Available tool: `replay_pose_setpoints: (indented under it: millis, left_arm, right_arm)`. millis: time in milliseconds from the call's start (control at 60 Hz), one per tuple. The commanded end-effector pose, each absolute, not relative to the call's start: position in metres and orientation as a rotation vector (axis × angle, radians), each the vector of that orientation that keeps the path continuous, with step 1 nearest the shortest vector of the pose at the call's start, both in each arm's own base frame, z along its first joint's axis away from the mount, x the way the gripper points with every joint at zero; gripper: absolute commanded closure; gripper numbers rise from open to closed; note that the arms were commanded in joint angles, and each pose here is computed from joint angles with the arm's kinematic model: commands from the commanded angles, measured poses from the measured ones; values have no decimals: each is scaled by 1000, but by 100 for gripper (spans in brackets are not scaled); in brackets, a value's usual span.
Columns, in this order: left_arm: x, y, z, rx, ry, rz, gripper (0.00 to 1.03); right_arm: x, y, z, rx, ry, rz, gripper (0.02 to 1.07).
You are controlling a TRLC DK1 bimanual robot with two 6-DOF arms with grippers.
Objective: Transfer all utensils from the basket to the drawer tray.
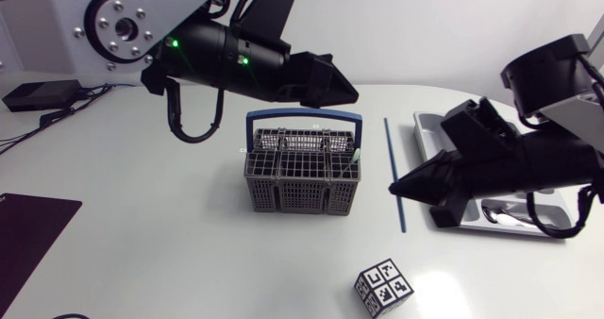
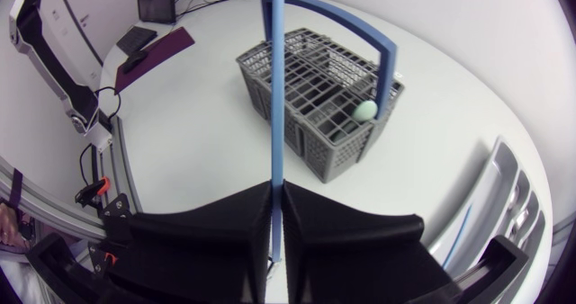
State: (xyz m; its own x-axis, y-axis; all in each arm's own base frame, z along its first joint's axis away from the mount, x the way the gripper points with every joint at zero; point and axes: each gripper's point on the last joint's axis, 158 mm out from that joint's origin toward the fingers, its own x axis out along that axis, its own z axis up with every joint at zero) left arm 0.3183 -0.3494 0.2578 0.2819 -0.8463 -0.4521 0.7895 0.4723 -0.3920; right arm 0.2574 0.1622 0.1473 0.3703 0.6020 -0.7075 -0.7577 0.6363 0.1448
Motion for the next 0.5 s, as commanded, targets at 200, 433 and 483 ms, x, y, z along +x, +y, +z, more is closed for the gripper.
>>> replay_pose_setpoints:
  millis: [200, 433, 483]
  left_arm:
    - [343, -343, 257, -56, 616, -981, 37]
    - [342, -358, 204, 119, 683, -926, 37]
    - [342, -361, 192, 155, 698, -911, 37]
  right_arm:
    - [296, 63, 124, -137, 864, 648, 101]
    - [340, -9, 94, -6, 947, 444, 101]
    - [350, -22, 87, 14, 955, 401, 101]
